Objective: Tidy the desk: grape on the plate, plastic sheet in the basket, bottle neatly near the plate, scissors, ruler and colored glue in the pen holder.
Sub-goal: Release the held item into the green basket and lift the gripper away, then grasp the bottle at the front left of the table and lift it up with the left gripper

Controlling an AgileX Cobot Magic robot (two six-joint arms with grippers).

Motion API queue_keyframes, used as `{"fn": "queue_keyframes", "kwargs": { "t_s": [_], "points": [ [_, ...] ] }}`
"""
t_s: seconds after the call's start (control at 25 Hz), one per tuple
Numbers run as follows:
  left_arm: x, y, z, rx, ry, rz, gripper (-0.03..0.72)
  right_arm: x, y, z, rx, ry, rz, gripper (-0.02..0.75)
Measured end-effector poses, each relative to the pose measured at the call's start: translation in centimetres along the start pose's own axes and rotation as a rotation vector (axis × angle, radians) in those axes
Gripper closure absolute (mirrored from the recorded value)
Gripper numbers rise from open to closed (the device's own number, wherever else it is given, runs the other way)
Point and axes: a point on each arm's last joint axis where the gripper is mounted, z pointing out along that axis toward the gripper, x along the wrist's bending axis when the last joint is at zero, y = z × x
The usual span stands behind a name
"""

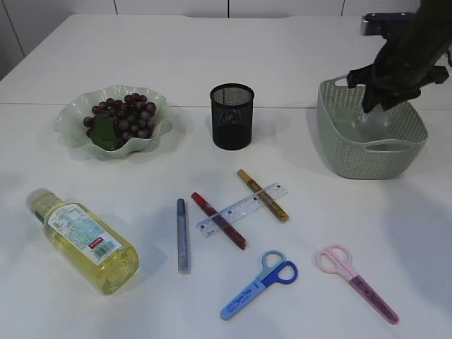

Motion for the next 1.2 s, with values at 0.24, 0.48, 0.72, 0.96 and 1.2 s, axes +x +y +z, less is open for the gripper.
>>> {"fn": "queue_keyframes", "kwargs": {
  "t_s": [0.24,0.48,0.72,0.96,1.2],
  "points": [
    [-0.2,-0.1,0.0,0.009,-0.027,-0.015,0.19,0.0,0.2,-0.1,0.02,-0.001,0.027,0.136],
    [-0.3,-0.1,0.0,0.009,-0.028,-0.015,0.19,0.1,0.2,-2.6,0.097,0.012,0.034,0.144],
    [-0.3,0.1,0.0,-0.008,-0.03,-0.017,0.19,0.4,0.0,-8.6,0.063,0.036,0.044,0.168],
    [-0.3,0.4,0.0,-0.043,-0.031,-0.017,0.19,0.6,-2.5,-13.0,0.052,0.04,0.044,0.172],
    [-0.4,0.5,0.0,-0.059,-0.04,-0.023,0.19,0.9,-7.6,-14.2,0.114,0.041,0.048,0.173]
  ]
}}
